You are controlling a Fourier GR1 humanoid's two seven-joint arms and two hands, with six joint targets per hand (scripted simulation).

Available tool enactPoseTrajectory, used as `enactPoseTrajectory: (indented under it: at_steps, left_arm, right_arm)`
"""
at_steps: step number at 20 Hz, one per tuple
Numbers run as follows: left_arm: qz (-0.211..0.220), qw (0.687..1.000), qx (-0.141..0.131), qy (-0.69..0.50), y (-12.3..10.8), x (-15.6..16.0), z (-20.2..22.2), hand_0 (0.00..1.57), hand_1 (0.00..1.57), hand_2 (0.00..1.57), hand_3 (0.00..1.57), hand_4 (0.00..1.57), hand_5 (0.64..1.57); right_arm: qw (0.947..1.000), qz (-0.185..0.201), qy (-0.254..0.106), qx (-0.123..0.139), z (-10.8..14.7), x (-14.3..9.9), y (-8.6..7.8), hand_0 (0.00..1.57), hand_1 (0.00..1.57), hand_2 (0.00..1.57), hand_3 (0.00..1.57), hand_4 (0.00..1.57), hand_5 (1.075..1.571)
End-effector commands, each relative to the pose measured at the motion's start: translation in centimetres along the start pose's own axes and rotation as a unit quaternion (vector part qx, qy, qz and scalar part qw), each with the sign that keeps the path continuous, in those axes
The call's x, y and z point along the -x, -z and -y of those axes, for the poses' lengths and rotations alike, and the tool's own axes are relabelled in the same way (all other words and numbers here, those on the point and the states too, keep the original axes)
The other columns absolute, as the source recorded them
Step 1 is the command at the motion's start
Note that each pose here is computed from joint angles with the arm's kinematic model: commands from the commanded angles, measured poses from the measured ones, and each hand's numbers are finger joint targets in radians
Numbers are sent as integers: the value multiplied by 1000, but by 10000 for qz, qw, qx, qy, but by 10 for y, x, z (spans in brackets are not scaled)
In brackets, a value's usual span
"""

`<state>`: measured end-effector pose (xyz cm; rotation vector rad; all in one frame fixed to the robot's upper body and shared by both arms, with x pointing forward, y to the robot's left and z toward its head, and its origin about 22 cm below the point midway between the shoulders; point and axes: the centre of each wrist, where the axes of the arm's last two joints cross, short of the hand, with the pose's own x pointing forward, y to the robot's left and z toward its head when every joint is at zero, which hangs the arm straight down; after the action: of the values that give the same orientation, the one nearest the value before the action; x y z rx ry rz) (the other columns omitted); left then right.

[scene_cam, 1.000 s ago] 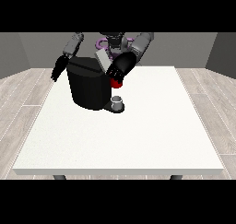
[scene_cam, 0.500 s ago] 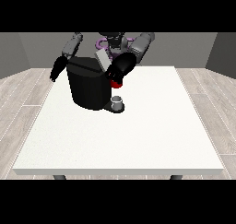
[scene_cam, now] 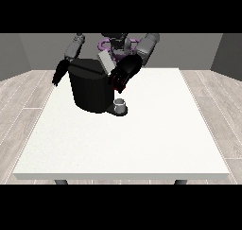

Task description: Insert the coffee pod into the coffee machine and close the lid

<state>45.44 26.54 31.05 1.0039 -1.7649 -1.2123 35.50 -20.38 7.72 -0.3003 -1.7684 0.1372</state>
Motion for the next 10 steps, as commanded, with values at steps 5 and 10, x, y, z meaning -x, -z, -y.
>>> enactPoseTrajectory:
  at_steps: [5,10]
  left_arm:
    - [-188,9998,38,26,-3,7,17,0,0,362,253,0,1571]
    - [-229,9952,797,-518,-2,-10,70,0,0,0,60,0,1571]
  right_arm:
    - [9999,-110,-6,45,16,10,1,0,0,0,0,83,1571]
    - [9945,-1037,-65,159,23,77,-40,0,0,0,0,144,1571]
